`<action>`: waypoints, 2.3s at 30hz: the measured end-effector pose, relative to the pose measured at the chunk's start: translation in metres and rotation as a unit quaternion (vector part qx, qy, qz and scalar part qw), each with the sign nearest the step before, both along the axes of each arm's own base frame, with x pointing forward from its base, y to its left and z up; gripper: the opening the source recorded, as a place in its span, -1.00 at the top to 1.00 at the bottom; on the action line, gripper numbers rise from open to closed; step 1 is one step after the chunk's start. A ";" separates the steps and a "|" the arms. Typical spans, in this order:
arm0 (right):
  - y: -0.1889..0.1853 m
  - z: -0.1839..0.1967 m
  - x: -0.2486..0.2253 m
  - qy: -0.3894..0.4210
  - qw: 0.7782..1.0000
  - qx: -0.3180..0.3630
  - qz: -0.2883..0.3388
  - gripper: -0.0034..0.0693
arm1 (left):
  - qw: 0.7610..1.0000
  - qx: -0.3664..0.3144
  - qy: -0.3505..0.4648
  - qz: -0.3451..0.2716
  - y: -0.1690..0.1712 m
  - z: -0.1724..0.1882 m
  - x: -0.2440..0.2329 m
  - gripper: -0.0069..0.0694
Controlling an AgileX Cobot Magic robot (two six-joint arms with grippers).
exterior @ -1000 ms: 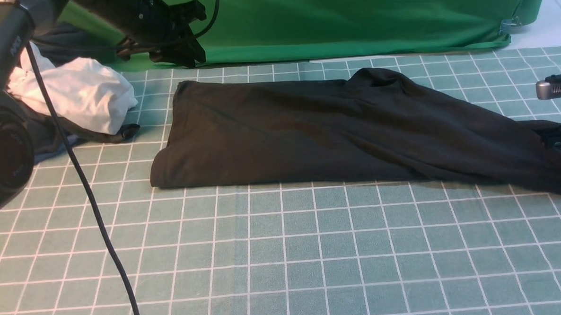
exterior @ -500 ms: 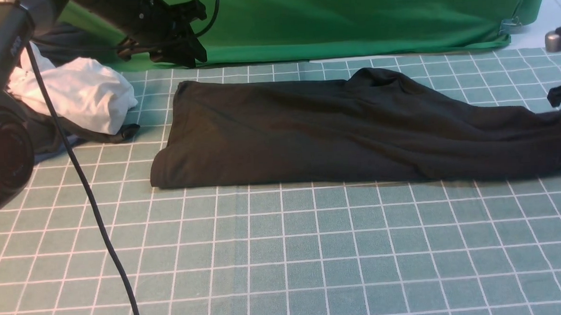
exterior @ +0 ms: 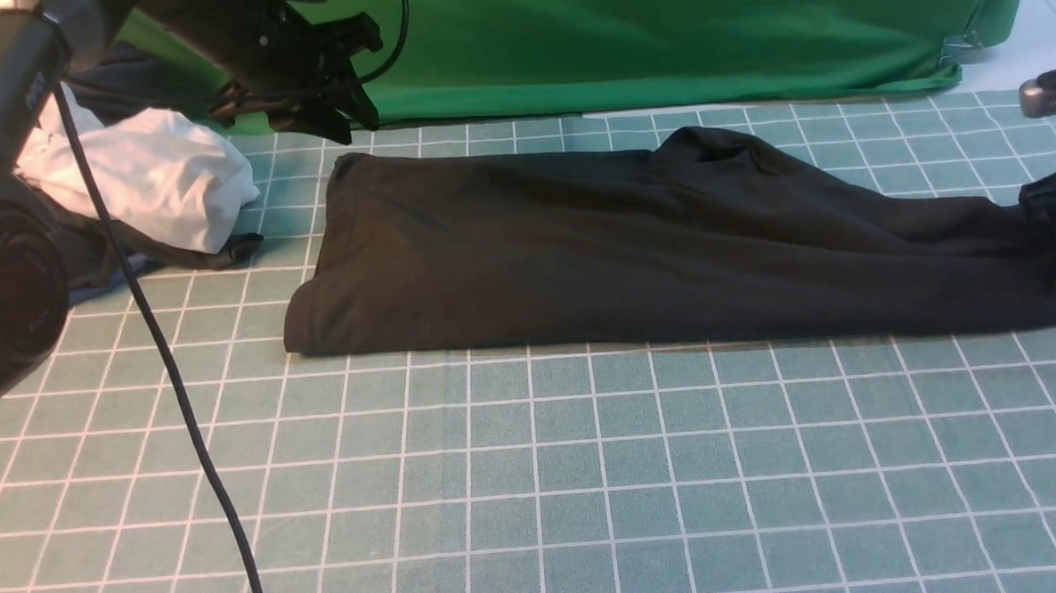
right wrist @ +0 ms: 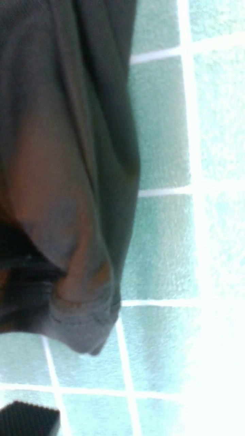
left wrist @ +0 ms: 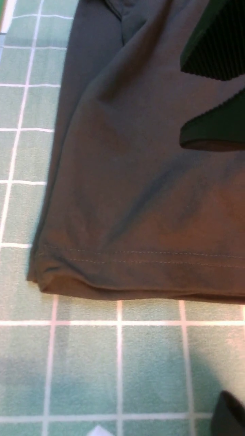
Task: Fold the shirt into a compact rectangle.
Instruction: 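Pull the folded dark garment lengthwise by its ends to straighten it flat on the table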
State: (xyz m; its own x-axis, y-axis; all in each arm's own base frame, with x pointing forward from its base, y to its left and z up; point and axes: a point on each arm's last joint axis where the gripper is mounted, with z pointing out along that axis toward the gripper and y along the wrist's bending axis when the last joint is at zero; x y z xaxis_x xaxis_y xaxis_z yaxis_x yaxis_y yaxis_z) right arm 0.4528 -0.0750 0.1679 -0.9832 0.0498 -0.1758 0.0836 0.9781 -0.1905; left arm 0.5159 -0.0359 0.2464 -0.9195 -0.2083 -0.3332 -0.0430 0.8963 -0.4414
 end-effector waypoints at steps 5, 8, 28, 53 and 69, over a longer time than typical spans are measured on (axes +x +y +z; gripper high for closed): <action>0.005 -0.015 -0.001 0.026 0.999 0.033 -0.020 -0.66 | 0.999 -0.002 0.020 0.027 0.002 -0.001 -0.001 0.14; 0.006 -0.017 0.001 0.027 0.999 0.042 -0.017 -0.65 | 0.999 -0.003 0.022 0.031 0.002 -0.001 -0.001 0.11; 0.012 -0.021 0.002 0.041 0.996 0.072 0.026 0.76 | 0.977 0.039 0.207 0.012 0.007 -0.059 -0.098 0.09; 0.012 -0.021 0.002 0.043 0.996 0.071 0.027 0.76 | 0.982 0.062 0.173 0.031 0.008 -0.092 -0.086 -0.30; -0.012 -0.008 -0.047 0.119 0.989 0.088 -0.007 0.76 | 0.974 0.072 0.213 -0.029 -0.001 -0.071 -0.114 0.78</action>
